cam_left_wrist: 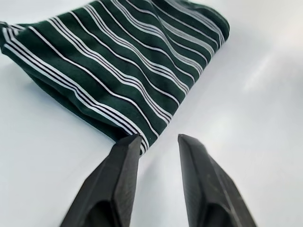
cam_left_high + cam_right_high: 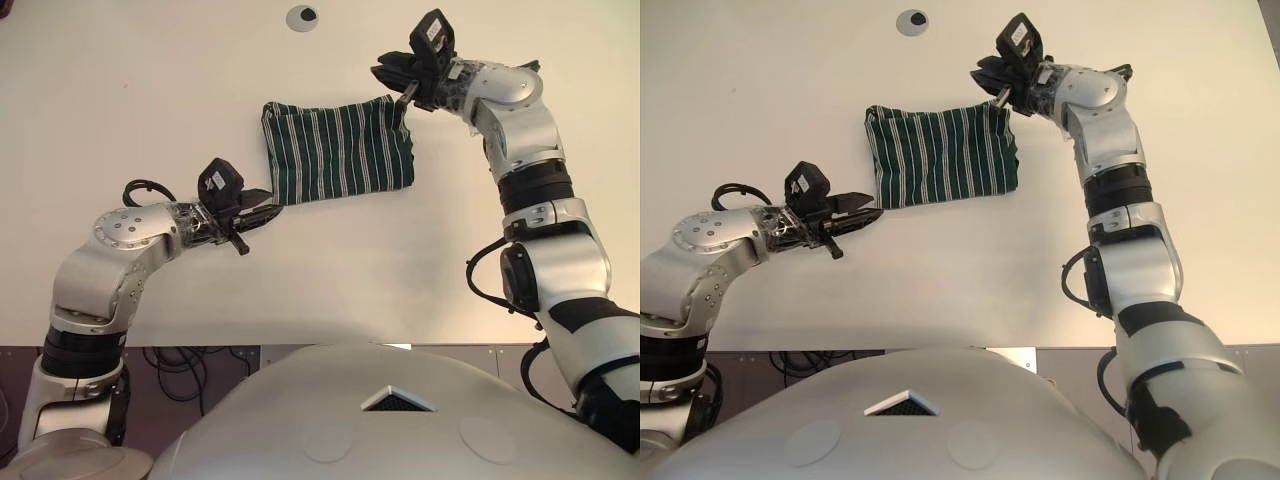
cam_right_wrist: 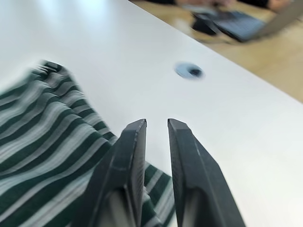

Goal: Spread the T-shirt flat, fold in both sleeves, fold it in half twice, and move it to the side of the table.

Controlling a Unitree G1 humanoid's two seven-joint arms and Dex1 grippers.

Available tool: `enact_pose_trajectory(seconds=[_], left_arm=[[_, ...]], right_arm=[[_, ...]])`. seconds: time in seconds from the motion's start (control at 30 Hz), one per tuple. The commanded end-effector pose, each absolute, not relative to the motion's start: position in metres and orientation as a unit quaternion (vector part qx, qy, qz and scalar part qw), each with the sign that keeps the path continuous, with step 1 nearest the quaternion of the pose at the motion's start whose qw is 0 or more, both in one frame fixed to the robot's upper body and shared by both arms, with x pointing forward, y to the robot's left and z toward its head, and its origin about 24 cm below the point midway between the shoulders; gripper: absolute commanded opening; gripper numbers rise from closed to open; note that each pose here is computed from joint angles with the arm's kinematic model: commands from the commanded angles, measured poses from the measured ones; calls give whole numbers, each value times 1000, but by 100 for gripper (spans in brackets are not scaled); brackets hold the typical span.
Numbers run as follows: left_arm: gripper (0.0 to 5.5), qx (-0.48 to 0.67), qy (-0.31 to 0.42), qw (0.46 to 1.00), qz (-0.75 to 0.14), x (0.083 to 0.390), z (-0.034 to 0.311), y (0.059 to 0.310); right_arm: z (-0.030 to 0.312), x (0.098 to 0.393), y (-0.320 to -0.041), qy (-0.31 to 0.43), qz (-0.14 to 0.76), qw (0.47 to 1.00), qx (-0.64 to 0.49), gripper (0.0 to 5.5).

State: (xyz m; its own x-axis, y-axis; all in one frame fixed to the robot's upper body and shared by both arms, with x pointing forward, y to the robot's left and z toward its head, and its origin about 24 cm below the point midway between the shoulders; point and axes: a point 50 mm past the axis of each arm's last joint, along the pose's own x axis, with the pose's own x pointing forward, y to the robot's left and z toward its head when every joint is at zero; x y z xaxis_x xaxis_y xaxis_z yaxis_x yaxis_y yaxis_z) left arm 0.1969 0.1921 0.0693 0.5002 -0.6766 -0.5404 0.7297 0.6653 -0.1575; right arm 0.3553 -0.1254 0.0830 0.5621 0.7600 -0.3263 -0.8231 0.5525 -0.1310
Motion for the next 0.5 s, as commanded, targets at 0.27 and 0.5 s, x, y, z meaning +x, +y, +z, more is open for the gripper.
enact_pose_trajectory(seconds=[0.27, 0.5], left_arm=[[141, 44, 293, 868, -397, 198, 70, 196], [141, 49, 301, 863, -402, 199, 69, 198]], right_arm=[[36, 337, -117, 215, 538, 791, -195, 80], [-18, 331, -171, 352, 328, 837, -260, 80]])
